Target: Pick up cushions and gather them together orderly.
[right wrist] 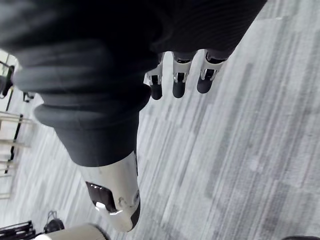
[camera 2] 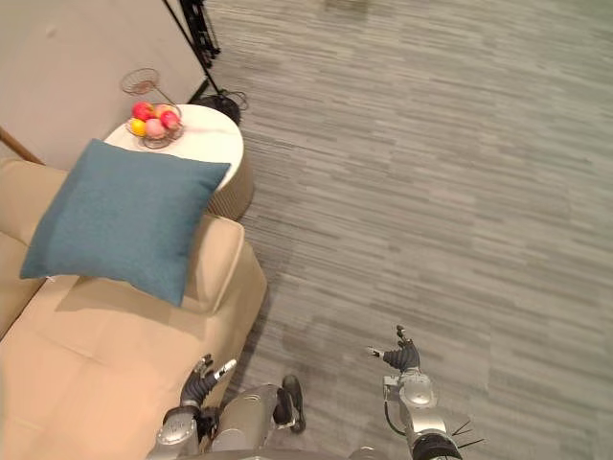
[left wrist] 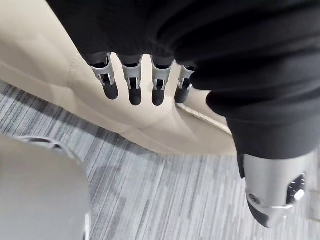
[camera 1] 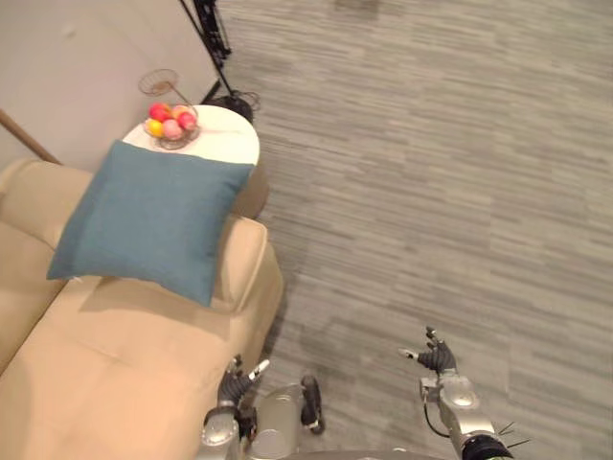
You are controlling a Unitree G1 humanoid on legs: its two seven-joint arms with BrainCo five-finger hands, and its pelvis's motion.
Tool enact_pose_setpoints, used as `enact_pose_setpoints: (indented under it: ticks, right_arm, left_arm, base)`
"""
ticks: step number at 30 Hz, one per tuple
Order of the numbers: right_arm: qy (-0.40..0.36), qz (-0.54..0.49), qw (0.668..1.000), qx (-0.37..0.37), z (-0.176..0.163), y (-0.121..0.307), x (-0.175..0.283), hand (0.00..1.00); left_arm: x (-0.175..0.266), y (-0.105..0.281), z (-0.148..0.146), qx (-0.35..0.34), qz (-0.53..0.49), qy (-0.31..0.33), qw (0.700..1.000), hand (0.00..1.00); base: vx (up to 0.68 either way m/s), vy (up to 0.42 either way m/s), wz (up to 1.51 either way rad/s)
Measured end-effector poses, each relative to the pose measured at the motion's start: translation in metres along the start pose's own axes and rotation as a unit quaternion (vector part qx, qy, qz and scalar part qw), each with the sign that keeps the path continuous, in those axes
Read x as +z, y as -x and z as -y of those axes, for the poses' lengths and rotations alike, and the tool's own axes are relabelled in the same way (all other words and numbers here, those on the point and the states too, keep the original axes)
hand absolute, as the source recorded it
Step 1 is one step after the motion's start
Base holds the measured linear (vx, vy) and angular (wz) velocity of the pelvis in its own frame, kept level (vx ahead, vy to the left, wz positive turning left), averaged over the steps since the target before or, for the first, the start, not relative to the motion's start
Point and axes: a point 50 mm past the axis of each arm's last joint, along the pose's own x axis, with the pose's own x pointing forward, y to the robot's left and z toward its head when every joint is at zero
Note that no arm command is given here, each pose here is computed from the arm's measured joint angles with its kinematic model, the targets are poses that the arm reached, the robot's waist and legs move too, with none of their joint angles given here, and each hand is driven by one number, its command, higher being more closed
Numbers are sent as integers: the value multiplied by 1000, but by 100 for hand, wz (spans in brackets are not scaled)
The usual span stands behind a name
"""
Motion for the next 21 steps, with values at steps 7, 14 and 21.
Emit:
enact_pose_setpoints:
  ticks: [7,14,21]
  right_arm:
    - [13,-27,1000,1,1,11,-21,0]
    - [-18,-52,998,-20,7,23,-40,0]
    - [-73,-21,995,-59,20,22,-26,0]
  left_arm:
    - [16,-7,-6,2,25,-18,1000,0]
    - [35,-13,8,-16,54,-15,998,0]
    - [47,-16,16,-27,77,-10,997,0]
  base:
    - [509,6,151]
    - [479,-352,178]
    - [175,-237,154]
